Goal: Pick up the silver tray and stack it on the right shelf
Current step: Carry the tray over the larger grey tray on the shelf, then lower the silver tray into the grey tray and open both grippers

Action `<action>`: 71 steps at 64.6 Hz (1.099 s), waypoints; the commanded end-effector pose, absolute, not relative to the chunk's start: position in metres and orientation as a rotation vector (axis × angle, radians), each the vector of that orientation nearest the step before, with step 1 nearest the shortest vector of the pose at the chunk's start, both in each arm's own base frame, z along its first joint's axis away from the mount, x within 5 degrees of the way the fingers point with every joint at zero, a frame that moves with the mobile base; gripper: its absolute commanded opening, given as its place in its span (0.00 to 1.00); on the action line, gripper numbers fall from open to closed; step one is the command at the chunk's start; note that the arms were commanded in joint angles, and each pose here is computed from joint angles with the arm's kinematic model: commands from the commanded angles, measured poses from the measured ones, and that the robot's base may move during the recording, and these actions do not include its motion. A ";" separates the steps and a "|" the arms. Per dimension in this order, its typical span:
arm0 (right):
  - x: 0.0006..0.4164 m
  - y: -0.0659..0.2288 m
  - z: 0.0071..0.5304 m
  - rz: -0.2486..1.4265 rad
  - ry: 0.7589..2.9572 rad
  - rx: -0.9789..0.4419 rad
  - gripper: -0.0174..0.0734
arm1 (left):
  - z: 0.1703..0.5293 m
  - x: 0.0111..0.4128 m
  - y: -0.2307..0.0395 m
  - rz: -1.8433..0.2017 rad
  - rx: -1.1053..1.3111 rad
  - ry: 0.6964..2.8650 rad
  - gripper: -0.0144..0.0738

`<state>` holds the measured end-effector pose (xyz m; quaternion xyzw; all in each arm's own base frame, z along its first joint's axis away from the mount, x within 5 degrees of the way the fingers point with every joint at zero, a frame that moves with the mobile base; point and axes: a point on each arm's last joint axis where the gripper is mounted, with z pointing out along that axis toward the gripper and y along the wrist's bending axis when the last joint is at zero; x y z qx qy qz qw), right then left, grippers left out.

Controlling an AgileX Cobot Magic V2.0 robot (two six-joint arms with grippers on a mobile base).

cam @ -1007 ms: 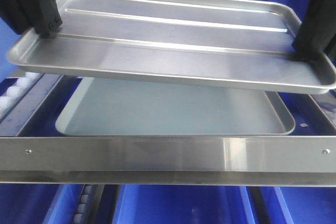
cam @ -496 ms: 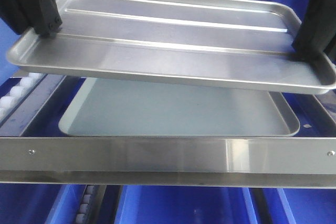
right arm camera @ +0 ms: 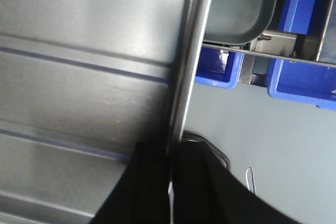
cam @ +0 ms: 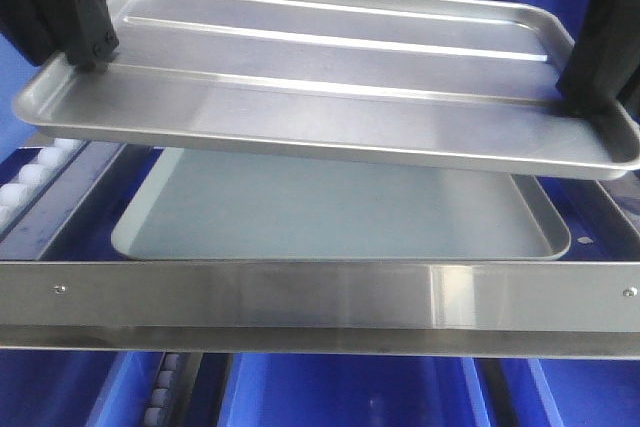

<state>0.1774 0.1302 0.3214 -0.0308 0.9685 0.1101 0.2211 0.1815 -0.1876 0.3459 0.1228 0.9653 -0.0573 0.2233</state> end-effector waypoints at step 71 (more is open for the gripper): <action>0.323 0.117 0.292 0.077 2.531 -0.066 0.25 | 0.280 0.306 -0.226 -0.212 0.344 2.572 0.05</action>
